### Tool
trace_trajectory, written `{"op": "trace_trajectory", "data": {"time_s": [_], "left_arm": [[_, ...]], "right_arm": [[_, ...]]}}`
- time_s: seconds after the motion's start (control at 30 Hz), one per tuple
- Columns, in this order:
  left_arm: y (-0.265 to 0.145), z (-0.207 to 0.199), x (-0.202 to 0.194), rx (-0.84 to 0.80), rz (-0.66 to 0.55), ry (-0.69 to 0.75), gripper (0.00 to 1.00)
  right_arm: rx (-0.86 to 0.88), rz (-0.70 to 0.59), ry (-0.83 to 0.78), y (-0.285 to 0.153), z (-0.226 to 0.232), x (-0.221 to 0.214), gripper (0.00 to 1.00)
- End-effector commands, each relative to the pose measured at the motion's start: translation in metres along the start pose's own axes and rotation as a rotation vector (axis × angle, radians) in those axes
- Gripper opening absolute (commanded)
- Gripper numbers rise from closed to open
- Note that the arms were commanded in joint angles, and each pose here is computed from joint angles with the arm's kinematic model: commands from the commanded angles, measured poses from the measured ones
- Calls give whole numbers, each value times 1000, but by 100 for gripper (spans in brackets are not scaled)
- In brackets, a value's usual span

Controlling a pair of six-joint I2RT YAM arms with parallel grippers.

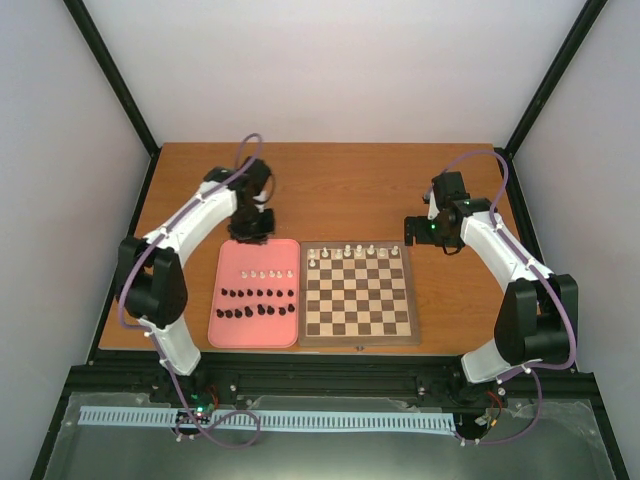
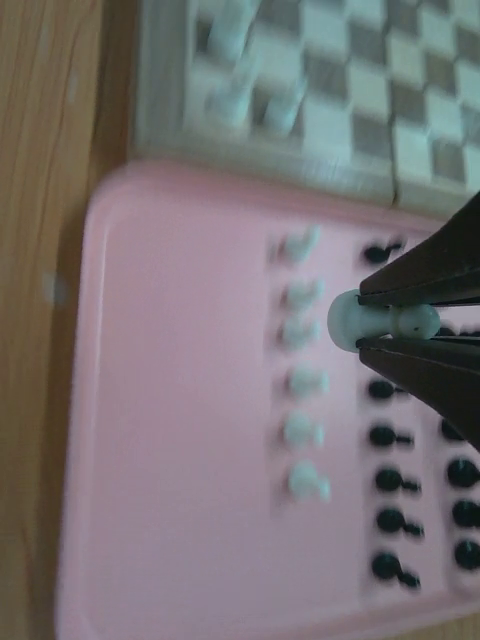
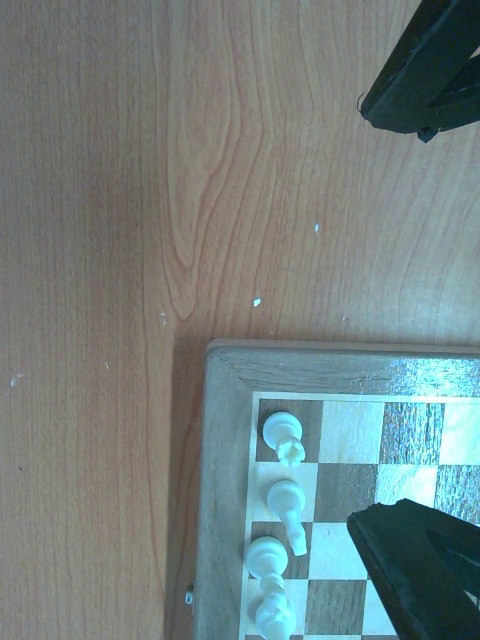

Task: Set up the chess pieces on the board
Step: Pick up the chess piece from the storage box, then place the chess piece on the chessboard.

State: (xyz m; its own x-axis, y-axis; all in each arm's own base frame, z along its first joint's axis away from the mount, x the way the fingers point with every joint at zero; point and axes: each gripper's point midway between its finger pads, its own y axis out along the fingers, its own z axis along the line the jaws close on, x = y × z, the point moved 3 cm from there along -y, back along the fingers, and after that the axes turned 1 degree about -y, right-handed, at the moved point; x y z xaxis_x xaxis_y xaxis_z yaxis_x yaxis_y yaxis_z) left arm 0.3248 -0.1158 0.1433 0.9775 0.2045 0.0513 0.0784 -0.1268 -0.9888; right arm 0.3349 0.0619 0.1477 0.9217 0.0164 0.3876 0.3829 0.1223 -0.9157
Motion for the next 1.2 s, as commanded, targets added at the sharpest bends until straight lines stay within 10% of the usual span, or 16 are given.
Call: {"op": "trace_trajectory", "data": {"time_s": [0.0,0.4,1.17], "left_arm": [[-24,-65,-23,-14,-6,185,1],[-11,-161,-79,24,30,506,4],[50,-170,-62,89,10,534,5]], "right_arm": [[-10,-7,12,-1,-4,1,100],[-18,-22,12,-7,-4,5,100],[-18,-15,10,-4,-4,6,100]]}}
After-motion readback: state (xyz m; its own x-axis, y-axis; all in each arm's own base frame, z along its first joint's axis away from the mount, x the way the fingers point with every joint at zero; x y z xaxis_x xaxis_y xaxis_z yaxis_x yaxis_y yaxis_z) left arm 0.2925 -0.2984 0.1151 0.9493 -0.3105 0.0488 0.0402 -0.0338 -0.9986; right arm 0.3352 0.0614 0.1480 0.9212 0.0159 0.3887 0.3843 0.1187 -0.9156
